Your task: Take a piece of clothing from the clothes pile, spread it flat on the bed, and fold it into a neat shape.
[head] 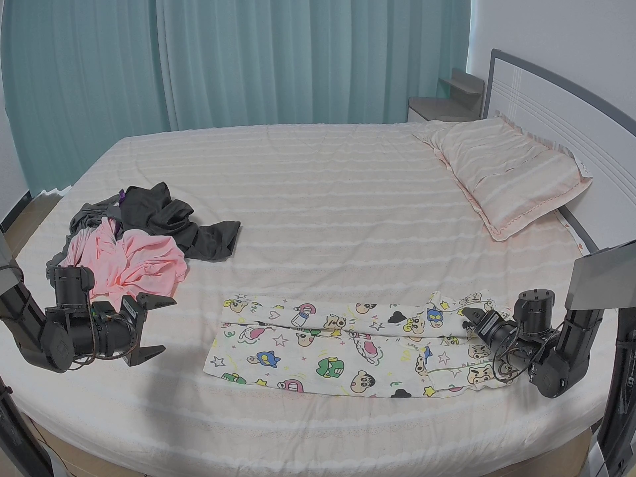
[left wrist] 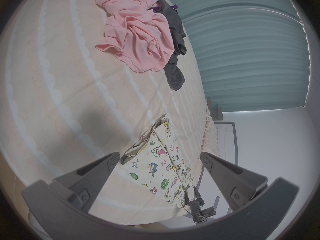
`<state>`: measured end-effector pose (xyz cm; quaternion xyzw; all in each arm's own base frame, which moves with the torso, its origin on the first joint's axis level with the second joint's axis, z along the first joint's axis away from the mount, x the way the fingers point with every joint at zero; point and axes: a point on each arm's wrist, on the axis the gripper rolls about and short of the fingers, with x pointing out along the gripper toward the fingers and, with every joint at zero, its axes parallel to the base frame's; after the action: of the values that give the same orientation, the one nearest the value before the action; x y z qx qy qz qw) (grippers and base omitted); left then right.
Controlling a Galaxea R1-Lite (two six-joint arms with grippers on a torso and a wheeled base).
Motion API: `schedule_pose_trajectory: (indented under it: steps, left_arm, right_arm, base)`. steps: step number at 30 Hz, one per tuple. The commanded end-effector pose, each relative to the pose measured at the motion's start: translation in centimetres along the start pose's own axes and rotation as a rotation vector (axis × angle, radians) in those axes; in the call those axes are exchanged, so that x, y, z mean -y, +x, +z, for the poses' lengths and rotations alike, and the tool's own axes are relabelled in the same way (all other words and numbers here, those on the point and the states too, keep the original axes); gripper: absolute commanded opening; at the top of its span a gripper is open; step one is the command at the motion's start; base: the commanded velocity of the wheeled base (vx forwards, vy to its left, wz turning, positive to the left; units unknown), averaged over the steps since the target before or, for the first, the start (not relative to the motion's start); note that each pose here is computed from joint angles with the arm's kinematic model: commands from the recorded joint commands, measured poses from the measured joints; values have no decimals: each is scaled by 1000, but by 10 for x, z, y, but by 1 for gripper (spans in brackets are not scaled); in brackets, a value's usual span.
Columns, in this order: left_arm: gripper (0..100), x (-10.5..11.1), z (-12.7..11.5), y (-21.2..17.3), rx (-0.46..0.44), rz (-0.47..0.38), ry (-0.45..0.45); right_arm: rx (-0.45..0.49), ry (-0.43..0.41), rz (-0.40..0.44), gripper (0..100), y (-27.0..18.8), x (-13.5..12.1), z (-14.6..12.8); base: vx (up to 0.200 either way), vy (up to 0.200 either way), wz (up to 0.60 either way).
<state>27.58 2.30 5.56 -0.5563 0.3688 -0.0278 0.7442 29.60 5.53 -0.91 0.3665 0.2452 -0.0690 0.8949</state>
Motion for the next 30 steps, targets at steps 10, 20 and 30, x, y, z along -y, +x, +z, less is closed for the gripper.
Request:
schedule_pose_trajectory:
  steps: [10, 20, 30]
  left_arm:
    - [100, -1, 0, 1, -1, 2, -2]
    - [100, -1, 0, 1, -2, 4, -4]
    - [100, -2, 0, 2, -2, 6, -5]
  right_arm:
    - [-1, 19, -70, 100, 19, 17, -6]
    - [65, 68, -57, 100, 28, 11, 2]
    - [88, 60, -114, 0, 23, 14, 2]
  base:
    - [0, 0, 0]
    - [0, 0, 0]
    - [0, 0, 0]
